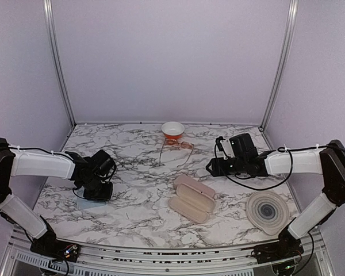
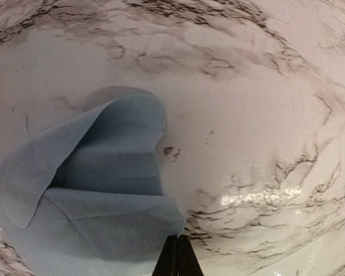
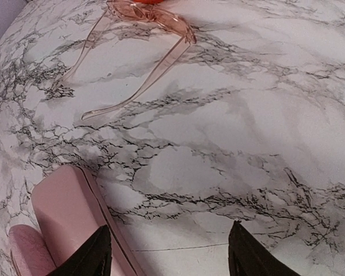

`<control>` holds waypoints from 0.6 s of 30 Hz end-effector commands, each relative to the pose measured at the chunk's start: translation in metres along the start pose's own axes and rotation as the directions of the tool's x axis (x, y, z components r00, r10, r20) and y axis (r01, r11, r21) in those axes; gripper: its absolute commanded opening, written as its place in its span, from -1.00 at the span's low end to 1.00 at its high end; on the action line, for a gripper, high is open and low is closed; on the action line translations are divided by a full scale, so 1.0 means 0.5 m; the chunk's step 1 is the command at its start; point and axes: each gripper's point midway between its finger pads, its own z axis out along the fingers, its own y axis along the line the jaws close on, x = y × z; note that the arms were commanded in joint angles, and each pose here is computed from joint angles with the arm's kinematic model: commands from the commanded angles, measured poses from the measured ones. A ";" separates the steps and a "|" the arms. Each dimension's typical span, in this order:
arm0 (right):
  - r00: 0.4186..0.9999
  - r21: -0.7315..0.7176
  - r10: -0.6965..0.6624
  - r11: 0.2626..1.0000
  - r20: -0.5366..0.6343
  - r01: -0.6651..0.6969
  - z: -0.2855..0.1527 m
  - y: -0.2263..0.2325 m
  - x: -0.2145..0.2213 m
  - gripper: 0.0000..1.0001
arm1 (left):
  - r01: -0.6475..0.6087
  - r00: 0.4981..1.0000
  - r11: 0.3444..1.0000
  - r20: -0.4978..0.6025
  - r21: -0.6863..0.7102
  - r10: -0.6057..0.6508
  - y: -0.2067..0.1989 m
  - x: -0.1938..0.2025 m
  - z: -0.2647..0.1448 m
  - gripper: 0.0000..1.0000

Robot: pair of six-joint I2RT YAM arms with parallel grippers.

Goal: Organize the sunglasses
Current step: Move the glasses cleaning cloth to the center of the board.

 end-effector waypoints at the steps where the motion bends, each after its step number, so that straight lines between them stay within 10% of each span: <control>1: 0.994 0.026 0.022 0.999 0.108 -0.025 -0.049 -0.005 -0.054 0.34 | -0.032 0.999 0.995 -0.027 0.097 0.034 -0.093 0.010 -0.020 -1.00; 18: 0.989 0.057 0.053 0.996 0.137 -0.061 -0.200 0.007 -0.032 0.36 | -0.189 0.968 0.935 -0.107 0.299 0.229 -0.421 0.074 0.005 -0.95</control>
